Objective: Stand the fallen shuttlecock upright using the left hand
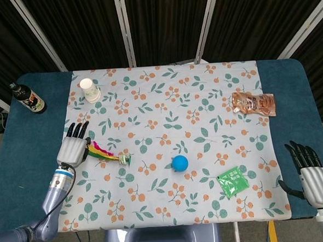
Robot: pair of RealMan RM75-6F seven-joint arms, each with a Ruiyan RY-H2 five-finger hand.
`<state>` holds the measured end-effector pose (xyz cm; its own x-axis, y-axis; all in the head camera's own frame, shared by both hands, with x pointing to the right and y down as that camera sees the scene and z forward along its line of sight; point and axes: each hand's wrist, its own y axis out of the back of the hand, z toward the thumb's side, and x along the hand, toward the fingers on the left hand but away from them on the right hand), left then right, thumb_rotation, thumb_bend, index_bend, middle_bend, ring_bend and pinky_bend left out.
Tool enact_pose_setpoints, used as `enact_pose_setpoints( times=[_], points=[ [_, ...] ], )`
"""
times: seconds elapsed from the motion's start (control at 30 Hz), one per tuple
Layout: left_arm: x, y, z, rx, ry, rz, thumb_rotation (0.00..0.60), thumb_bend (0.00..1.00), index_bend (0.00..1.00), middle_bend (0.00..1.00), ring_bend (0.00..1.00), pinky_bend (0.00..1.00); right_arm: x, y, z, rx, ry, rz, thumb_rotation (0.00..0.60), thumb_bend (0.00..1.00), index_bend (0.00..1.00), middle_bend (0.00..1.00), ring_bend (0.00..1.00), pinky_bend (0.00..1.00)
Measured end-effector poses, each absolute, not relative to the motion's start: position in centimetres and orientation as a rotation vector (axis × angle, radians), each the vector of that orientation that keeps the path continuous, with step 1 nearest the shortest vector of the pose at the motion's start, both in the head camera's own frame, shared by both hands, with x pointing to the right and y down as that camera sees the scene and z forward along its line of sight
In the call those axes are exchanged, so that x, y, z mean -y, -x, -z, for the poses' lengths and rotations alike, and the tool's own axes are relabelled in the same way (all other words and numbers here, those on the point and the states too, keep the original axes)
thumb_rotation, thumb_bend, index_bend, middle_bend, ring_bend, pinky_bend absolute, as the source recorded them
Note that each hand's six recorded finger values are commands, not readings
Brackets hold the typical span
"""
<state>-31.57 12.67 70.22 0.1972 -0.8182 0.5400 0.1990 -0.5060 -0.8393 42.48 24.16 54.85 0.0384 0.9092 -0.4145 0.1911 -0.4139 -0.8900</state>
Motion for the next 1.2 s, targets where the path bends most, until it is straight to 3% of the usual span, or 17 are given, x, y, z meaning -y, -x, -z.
enact_pose_setpoints(
  times=[0.67,1.2],
  points=[
    [-9.0,24.7,-63.4,-0.538,1.526,1.217,0.600,0.50,0.61,0.00,0.00,0.00,-24.1,-42.6,-54.9,1.120,1.663,-1.426,0.600,0.16,0.04,0.00,0.00,0.00],
    [-9.0,20.9,-61.2,-0.534,1.550,1.125,0.600,0.50,0.62,0.00,0.00,0.00,-24.0,-42.6,-54.9,1.120,1.661,-1.427,0.600,0.16,0.04,0.00,0.00,0.00]
  ],
)
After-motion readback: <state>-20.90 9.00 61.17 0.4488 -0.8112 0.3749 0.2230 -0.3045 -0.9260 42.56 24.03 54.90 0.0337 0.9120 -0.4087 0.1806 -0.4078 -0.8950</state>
